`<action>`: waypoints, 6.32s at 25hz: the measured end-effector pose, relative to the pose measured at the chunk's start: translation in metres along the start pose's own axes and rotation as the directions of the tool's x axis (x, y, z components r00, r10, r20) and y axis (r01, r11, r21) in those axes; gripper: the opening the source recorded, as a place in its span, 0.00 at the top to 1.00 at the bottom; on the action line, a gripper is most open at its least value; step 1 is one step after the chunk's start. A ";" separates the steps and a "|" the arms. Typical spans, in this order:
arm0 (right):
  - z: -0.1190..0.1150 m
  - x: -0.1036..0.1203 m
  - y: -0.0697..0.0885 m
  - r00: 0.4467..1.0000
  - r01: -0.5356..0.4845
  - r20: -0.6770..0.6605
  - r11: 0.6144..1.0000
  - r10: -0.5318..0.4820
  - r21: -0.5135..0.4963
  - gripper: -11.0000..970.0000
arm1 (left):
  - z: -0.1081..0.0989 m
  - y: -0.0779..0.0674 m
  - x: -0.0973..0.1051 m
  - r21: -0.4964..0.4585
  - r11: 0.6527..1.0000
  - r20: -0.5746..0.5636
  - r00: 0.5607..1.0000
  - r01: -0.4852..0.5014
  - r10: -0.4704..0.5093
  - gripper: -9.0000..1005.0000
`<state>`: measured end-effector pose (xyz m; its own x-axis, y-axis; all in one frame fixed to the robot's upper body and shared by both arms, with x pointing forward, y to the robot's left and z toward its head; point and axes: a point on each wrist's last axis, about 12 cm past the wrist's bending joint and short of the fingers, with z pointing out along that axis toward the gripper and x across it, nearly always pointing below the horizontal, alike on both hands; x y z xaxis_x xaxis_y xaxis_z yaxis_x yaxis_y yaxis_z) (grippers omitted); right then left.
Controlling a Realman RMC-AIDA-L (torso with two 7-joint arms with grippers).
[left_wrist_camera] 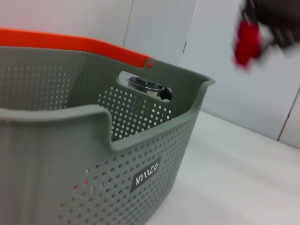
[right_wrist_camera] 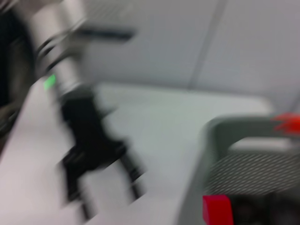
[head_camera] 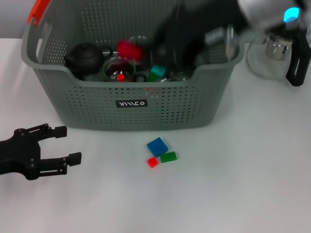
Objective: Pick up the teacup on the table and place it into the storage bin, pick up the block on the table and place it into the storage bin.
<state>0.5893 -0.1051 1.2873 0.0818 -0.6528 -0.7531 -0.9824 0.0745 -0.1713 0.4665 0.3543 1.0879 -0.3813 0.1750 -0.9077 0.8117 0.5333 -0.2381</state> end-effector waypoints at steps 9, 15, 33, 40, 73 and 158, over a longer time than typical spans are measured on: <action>-0.009 0.008 -0.059 0.965 -0.253 0.154 0.909 0.213 0.331 0.80 | 0.003 0.003 -0.007 0.018 1.000 0.000 1.000 -0.022 0.022 0.12; 0.005 0.025 -0.071 0.952 -0.307 0.099 0.891 0.291 0.334 0.75 | 0.005 0.004 -0.010 0.025 0.999 -0.001 1.000 -0.029 0.029 0.12; -0.009 0.016 -0.043 0.975 -0.200 0.143 0.956 0.171 0.217 0.25 | 0.002 0.005 -0.014 0.024 0.999 -0.007 0.999 -0.045 0.046 0.12; -0.032 0.035 0.007 0.995 -0.071 0.072 0.997 0.074 -0.036 0.07 | 0.002 0.005 -0.013 0.024 0.999 -0.007 0.999 -0.046 0.046 0.12; 0.105 0.094 0.030 0.814 -0.038 -0.576 0.983 -0.074 -0.181 0.06 | 0.003 0.004 -0.012 0.020 0.999 -0.007 0.999 -0.041 0.041 0.12; 0.142 0.106 0.030 0.872 -0.126 -0.483 0.990 0.081 -0.061 0.78 | 0.001 0.005 -0.010 0.002 0.999 -0.009 0.999 -0.039 0.039 0.13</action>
<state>0.5920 -0.0649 1.1125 -0.0897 -0.9273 -0.3633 -0.9933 0.1100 -0.0354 0.4749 0.3549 1.0952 -0.3531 0.2028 -0.9133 0.8267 0.5248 -0.2031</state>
